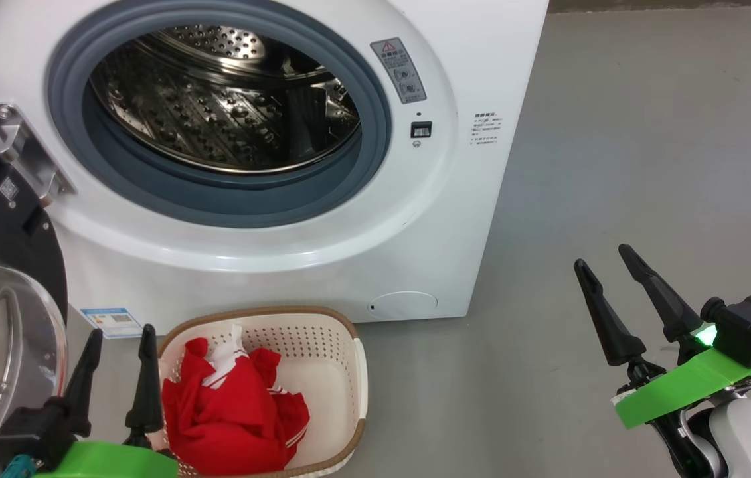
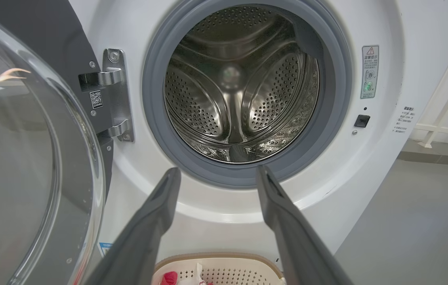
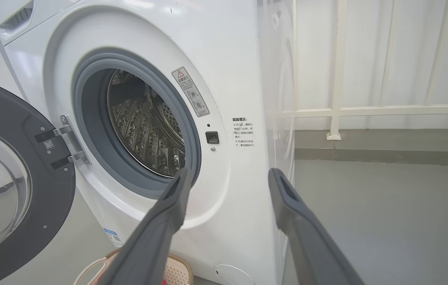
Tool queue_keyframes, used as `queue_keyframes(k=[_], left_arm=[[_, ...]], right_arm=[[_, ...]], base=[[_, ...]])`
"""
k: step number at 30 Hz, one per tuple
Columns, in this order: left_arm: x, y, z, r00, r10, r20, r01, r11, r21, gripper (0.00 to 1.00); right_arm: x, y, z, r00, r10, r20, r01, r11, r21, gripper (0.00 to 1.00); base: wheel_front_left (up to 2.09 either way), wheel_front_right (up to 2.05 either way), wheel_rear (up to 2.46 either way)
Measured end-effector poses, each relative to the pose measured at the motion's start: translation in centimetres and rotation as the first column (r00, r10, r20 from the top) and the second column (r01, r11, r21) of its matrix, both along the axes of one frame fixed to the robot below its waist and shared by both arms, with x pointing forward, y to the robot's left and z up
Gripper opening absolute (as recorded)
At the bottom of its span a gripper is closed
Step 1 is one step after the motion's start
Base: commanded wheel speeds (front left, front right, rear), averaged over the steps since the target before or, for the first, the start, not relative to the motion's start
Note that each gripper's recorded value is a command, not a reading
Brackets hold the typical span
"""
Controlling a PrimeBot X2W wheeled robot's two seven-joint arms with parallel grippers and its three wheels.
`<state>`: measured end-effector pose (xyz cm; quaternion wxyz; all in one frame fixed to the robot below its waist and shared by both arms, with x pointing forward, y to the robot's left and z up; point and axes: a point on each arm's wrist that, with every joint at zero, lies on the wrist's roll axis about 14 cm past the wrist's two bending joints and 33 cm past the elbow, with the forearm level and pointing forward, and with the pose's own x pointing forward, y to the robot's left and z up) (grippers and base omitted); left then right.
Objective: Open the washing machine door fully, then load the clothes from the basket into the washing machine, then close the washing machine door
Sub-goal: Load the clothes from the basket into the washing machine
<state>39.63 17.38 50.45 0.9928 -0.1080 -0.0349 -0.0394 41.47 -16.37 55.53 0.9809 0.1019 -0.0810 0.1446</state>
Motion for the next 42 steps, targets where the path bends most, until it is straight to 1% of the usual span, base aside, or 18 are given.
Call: queue_keyframes(k=[8,14,20,28,36,42], left_arm=[[0.5,-0.1,-1.3,0.999,-0.003,-0.035,0.003,1.0,0.005,1.0],[2.0,-0.4,-2.2,0.998,-0.009,-0.059,0.01,1.0,0.008,1.0],[3.4,-0.5,-4.2,0.994,-0.005,-0.109,0.006,1.0,0.014,1.0],[5.3,-0.7,-7.3,0.982,0.003,-0.187,-0.002,1.0,0.008,1.0],[6.9,-1.3,-10.5,0.964,-0.009,-0.264,0.012,1.0,0.009,1.0],[7.7,-1.9,-14.0,0.936,-0.018,-0.351,0.02,1.0,0.002,1.0]], right_arm=[[0.5,-0.3,-1.1,1.0,-0.007,-0.028,0.007,1.0,0.0,1.0],[1.2,-0.5,-2.4,0.998,-0.014,-0.06,0.014,1.0,0.003,1.0],[2.6,-0.6,-3.1,0.997,-0.018,-0.072,0.018,1.0,0.008,1.0],[4.0,-0.2,-5.1,0.994,-0.01,-0.113,0.011,1.0,0.013,1.0],[5.0,-0.2,-7.1,0.988,-0.011,-0.157,0.013,1.0,0.015,1.0],[6.5,0.0,-7.9,0.987,-0.007,-0.161,0.01,1.0,0.02,1.0]], base=[[0.0,0.0,0.0],[0.0,0.0,0.0],[0.0,0.0,0.0],[0.0,0.0,0.0],[0.0,0.0,0.0],[0.0,0.0,0.0]])
